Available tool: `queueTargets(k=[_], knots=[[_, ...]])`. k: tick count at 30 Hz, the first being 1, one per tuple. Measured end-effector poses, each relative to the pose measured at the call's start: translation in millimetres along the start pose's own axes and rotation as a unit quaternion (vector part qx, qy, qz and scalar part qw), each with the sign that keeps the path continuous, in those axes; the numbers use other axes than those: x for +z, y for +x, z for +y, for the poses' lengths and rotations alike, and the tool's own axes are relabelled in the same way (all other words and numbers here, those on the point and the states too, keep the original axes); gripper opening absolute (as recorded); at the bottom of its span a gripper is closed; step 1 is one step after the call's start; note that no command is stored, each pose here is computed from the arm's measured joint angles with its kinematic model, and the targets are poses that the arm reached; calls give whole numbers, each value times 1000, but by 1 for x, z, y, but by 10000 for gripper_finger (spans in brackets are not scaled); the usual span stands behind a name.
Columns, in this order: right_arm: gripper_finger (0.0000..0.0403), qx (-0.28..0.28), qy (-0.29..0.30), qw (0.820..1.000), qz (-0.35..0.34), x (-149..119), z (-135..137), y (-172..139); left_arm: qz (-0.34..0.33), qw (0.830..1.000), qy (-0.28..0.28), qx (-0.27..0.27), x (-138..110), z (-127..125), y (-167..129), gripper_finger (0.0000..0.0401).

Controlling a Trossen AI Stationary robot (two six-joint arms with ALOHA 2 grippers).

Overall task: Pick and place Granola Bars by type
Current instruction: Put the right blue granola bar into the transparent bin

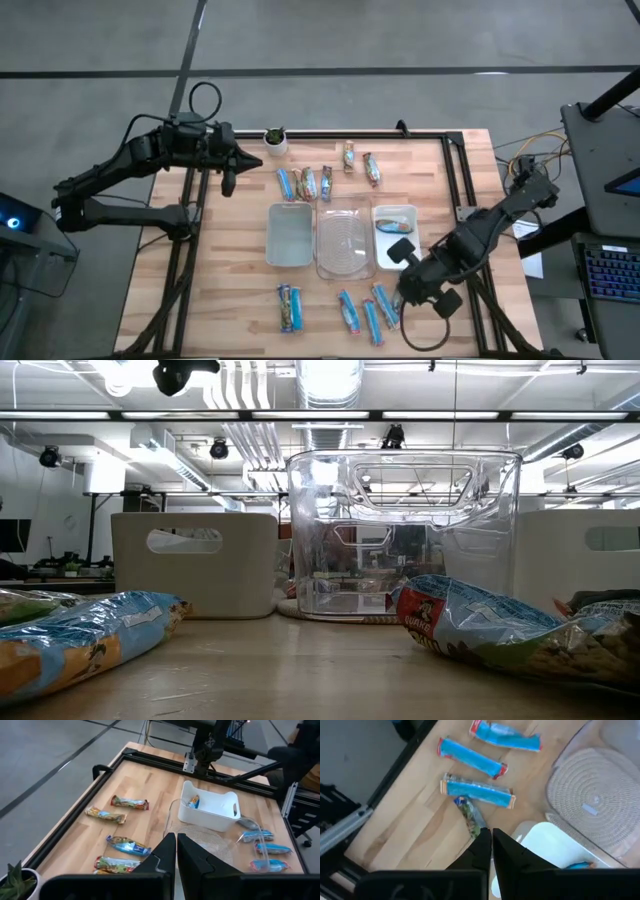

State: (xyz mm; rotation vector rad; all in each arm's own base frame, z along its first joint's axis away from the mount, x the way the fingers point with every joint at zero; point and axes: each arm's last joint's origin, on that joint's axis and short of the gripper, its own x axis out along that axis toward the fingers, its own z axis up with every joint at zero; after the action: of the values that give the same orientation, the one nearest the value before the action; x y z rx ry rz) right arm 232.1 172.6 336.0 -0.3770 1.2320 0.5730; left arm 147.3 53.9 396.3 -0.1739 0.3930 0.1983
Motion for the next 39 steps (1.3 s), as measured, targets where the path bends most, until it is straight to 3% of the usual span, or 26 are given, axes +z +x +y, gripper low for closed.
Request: queueTargets(k=[10, 21, 26, 39], knots=[[21, 41, 15, 999, 23, 24, 5, 50, -1, 1000, 6, 1, 0, 0, 0, 0], [150, 36, 34, 998, 49, 26, 6, 69, -3, 1000, 10, 1, 0, 0, -1, 0], [188, 36, 29, 997, 65, 19, 12, 79, -3, 1000, 10, 1, 0, 0, -2, 0], [186, 38, -4, 995, 92, -3, 17, 116, -4, 1000, 10, 1, 0, -1, -2, 0]])
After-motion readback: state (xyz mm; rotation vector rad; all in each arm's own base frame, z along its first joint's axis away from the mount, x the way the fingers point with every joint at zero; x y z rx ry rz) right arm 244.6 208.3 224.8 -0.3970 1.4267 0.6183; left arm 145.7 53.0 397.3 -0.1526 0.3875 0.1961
